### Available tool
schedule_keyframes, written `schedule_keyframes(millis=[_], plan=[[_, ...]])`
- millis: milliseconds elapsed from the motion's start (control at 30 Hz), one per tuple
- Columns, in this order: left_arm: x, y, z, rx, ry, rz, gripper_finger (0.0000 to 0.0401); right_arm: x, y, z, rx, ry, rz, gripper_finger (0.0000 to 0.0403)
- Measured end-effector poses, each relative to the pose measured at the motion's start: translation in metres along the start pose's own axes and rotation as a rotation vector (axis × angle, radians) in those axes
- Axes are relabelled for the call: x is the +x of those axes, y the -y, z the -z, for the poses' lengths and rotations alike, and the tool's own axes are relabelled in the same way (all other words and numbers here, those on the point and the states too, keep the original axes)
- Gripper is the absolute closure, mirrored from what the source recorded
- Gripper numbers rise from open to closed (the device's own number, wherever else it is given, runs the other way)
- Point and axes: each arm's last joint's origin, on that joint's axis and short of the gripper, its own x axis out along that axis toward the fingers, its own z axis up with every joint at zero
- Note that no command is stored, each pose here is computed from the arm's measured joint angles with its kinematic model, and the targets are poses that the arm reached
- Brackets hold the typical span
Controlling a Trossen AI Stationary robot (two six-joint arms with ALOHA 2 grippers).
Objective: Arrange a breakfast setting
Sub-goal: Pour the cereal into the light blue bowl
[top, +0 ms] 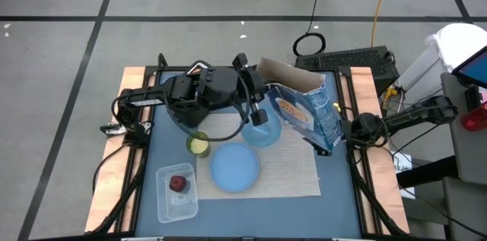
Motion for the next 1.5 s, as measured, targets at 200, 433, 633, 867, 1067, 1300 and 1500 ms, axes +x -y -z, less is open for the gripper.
schedule_keyframes(millis=[200,433,633,867,1067,1300,1500], plan=[[0.000,0.000,0.000,-0.001,0.002,0.000,0.0398,0.001,0.000,0.000,-0.012,0.015,0.009,0.0014],[0.000,0.000,-0.001,-0.006,0.009,-0.003,0.0398,0.001,0.002,-0.006,-0.052,0.079,0.036,0.0014],[0.000,-0.001,-0.005,-0.024,0.045,-0.010,0.0398,0.001,0.005,-0.009,-0.078,0.091,0.102,0.0014],[0.002,0.002,-0.003,-0.058,0.041,-0.006,0.0398,0.000,0.007,-0.013,-0.070,0.127,0.137,0.0014],[0.012,0.010,0.002,-0.057,0.025,0.019,0.0398,0.000,0.008,-0.015,-0.066,0.150,0.144,0.0014],[0.023,0.022,0.009,-0.069,0.004,0.035,0.0398,0.000,0.007,-0.015,0.017,0.148,0.132,0.0014],[0.024,0.024,0.011,-0.073,0.000,0.042,0.0398,0.000,0.007,-0.015,0.020,0.151,0.129,0.0014]])
